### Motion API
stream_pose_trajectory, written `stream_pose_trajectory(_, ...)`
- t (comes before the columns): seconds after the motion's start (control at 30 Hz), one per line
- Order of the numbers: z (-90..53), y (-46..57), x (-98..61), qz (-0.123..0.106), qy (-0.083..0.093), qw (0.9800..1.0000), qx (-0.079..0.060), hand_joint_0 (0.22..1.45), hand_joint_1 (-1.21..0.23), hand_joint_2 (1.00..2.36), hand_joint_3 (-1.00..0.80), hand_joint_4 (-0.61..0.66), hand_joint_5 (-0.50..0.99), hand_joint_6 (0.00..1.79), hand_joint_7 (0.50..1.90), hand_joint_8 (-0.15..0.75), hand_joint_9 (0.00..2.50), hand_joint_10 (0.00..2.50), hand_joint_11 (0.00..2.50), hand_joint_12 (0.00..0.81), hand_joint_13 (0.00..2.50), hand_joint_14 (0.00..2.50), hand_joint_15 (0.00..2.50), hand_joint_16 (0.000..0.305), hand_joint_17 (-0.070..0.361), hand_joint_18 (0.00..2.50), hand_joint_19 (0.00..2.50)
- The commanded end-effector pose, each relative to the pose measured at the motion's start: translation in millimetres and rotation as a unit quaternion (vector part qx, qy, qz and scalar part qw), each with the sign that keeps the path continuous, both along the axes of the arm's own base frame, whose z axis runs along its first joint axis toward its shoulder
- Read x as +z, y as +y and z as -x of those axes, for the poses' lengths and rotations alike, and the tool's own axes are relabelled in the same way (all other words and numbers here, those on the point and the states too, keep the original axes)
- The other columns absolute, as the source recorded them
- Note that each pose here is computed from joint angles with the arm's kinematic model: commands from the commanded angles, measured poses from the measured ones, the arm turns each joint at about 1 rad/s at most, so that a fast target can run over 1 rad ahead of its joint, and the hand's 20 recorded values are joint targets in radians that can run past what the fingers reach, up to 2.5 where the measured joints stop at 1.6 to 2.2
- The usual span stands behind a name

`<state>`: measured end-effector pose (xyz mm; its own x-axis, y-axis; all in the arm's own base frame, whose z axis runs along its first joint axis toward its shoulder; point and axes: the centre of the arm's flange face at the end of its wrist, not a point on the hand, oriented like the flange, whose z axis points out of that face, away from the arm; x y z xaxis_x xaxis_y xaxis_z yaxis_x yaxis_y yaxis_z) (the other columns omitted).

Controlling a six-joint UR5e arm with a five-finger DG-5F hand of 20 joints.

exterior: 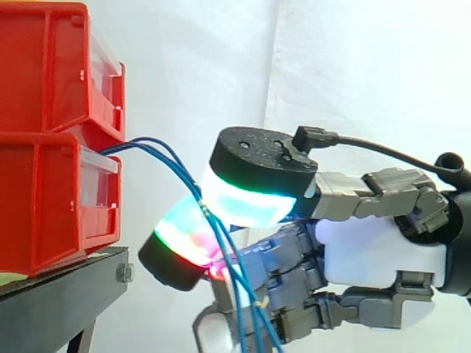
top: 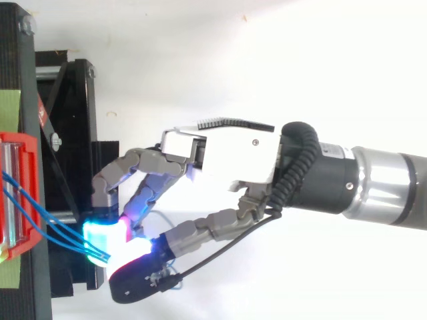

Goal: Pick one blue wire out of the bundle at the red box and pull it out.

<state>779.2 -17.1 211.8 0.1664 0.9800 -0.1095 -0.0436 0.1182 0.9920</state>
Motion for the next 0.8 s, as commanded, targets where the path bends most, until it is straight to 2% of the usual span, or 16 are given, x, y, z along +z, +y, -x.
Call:
stream_pose_trajectory(0.0,9.3,-2.8,11.1,-0.003,0.028,0.9996,0.008,0.67,-0.8,1.02,-0.2,0.03,-0.17,0.98,1.06,0.363,1.01,0.01,0.84,0.423,0.96,0.02,0.58,0.05,0.112,0.83,0.51)
stream_pose_trajectory(0.07,12.9,-2.4,16.0,-0.001,0.039,0.9989,0.024,0.68,-0.8,1.02,-0.21,0.03,-0.17,0.97,1.08,0.364,1.01,0.01,0.84,0.424,0.96,0.02,0.58,0.05,0.112,0.83,0.51)
stream_pose_trajectory(0.13,14.8,-2.8,19.0,0.0,0.045,0.9986,0.029,0.68,-0.8,1.02,-0.2,0.02,-0.17,0.97,1.08,0.365,1.01,0.01,0.84,0.422,0.96,0.02,0.58,0.05,0.112,0.83,0.51)
stream_pose_trajectory(0.17,17.1,-3.9,26.9,0.0,0.046,0.9985,0.031,0.68,-0.81,1.02,-0.2,0.02,-0.17,0.98,1.07,0.366,1.01,0.01,0.84,0.422,0.96,0.02,0.58,0.05,0.112,0.83,0.51)
stream_pose_trajectory(0.37,25.0,-9.9,43.3,0.0,0.056,0.998,0.028,0.7,-0.82,1.02,-0.19,0.01,-0.17,0.97,1.09,0.361,1.01,0.01,0.84,0.425,0.97,0.02,0.58,0.05,0.113,0.85,0.5)
stream_pose_trajectory(0.43,30.1,-14.1,56.6,-0.001,0.059,0.9979,0.027,0.71,-0.83,1.02,-0.19,0.01,-0.17,0.97,1.11,0.363,1.01,0.01,0.84,0.421,0.97,0.02,0.58,0.05,0.112,0.86,0.49)
stream_pose_trajectory(0.5,31.7,-15.3,61.5,-0.001,0.059,0.9979,0.027,0.72,-0.84,1.02,-0.19,0.02,-0.17,0.97,1.13,0.362,1.01,0.01,0.84,0.423,0.97,0.02,0.57,0.05,0.112,0.87,0.49)
stream_pose_trajectory(0.53,34.5,-18.1,70.6,-0.002,0.057,0.998,0.025,0.72,-0.84,1.02,-0.18,0.02,-0.17,0.97,1.14,0.365,1.01,0.01,0.84,0.421,0.98,0.02,0.58,0.049,0.111,0.87,0.49)
stream_pose_trajectory(0.6,38.1,-20.7,77.8,-0.004,0.061,0.9978,0.025,0.73,-0.85,1.02,-0.18,0.02,-0.17,0.98,1.16,0.364,1.02,0.01,0.84,0.423,0.98,0.02,0.57,0.049,0.111,0.87,0.49)
stream_pose_trajectory(0.77,45.8,-26.5,85.9,-0.006,0.078,0.9966,0.026,0.77,-0.84,1.01,-0.28,0.01,-0.19,0.98,1.13,0.358,1.0,0.01,0.84,0.423,0.98,0.02,0.58,0.05,0.112,0.88,0.48)
